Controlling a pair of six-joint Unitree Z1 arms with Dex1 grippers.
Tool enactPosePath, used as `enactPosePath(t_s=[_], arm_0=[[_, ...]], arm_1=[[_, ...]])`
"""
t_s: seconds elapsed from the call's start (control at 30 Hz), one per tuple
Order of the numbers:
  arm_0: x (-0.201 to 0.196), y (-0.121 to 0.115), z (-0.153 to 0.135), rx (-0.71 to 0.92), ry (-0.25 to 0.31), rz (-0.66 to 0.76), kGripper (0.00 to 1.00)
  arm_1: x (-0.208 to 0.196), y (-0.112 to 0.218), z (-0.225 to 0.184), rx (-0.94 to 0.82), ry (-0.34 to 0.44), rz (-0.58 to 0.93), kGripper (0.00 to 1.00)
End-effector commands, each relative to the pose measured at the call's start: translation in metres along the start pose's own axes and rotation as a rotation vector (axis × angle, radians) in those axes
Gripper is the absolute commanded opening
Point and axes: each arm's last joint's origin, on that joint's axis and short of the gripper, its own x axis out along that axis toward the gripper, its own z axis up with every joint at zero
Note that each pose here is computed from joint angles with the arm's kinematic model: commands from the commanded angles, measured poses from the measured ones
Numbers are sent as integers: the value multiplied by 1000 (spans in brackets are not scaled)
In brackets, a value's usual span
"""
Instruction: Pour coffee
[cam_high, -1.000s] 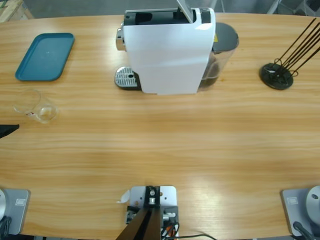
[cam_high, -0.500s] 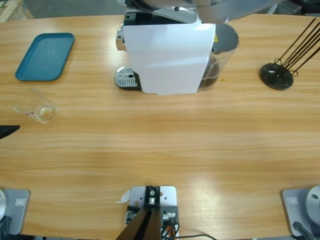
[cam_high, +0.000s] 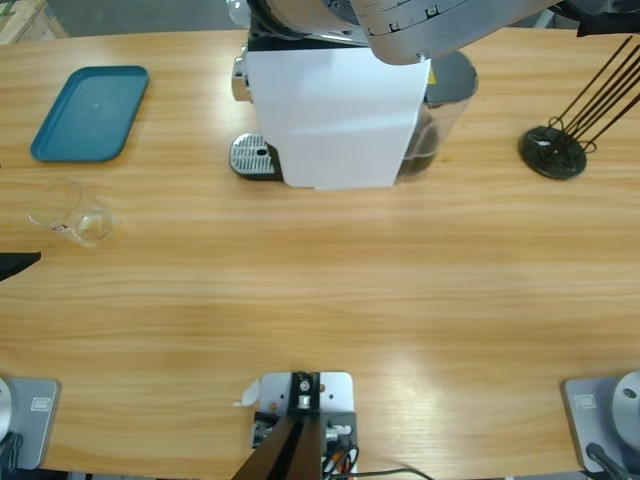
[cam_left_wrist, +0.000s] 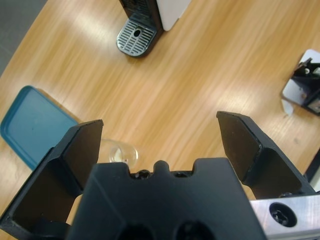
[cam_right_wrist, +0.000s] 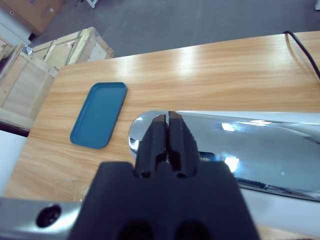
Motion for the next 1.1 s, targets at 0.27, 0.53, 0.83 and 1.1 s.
enactPosePath(t_s=[0.27,0.53,0.83,1.1], arm_0=[[6,-2,-14,-14,55,10,996],[8,-2,-14,-16,59,9,996],[8,-2,-13,-17,57,10,996],[10,4,-11,-134,50,47,996]], arm_1=[[77,-21,-105,-162,263,-185,0],[80,-28,-115,-169,294,-211,0],[66,-29,-100,-266,235,-211,0],[-19,-14,-17,-362,69,-53,1000]])
